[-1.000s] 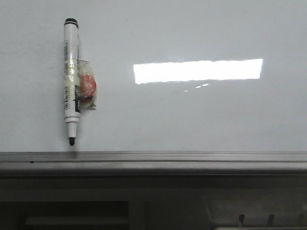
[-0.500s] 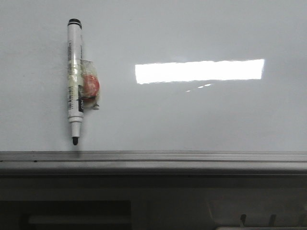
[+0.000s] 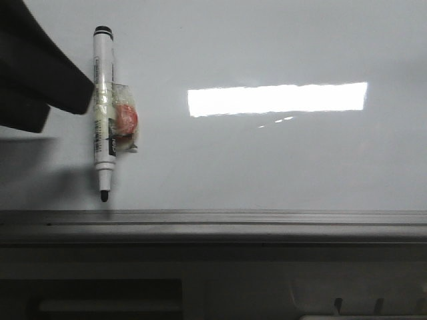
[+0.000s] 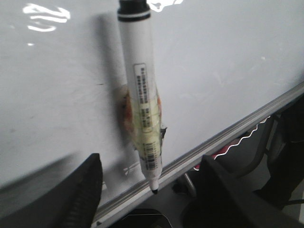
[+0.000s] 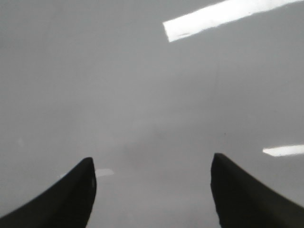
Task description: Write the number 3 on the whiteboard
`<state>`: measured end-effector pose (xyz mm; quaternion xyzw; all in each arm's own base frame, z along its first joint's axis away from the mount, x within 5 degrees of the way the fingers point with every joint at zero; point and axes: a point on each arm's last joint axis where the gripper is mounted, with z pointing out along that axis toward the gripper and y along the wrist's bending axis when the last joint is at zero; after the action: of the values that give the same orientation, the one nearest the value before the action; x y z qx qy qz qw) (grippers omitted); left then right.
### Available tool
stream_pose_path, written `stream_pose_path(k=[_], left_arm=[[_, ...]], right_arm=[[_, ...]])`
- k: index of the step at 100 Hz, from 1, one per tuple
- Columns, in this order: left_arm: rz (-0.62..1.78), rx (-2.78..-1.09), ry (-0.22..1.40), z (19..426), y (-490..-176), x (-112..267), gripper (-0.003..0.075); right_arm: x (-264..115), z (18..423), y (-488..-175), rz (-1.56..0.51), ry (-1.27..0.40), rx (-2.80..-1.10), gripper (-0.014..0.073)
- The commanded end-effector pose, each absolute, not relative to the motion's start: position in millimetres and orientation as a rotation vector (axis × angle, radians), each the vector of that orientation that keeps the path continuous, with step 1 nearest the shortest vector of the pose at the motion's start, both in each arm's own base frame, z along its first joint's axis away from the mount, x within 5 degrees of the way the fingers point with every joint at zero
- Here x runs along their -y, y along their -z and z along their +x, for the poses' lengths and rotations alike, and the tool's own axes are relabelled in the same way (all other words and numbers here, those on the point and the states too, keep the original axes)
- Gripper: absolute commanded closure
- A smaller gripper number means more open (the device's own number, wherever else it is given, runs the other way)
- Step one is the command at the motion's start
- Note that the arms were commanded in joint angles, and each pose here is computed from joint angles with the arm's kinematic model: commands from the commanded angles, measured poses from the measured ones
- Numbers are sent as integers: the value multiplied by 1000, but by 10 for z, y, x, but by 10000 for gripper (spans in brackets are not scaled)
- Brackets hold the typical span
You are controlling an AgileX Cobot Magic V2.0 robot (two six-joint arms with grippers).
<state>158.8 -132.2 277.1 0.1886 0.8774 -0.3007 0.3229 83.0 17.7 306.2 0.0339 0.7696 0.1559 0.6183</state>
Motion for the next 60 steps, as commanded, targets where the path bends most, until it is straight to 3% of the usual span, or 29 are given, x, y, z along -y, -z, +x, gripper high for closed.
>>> stream_pose_path(k=[1,19,33,40,52,60], left_arm=[[451,-2237,818,1672,-2862,1444,324],[454,-2290,798,1760,-2712,1544,341],[441,-2303,780,1812,-2653,1566,411],[433,-2300,773,1831,-2643,1569,494],[432,-2294,771,1832,-2649,1567,741],[483,-2271,781,1803,-2734,1570,741]], right_arm=[[-153,856,-3233,90,-340,-1685,134],[-154,856,-3231,89,-340,-1686,134],[-155,855,-3228,89,-341,-1690,134],[-156,854,-3225,88,-342,-1694,134],[-175,833,-3277,67,-357,-1703,134],[-210,794,-3401,5,-373,-1689,134]])
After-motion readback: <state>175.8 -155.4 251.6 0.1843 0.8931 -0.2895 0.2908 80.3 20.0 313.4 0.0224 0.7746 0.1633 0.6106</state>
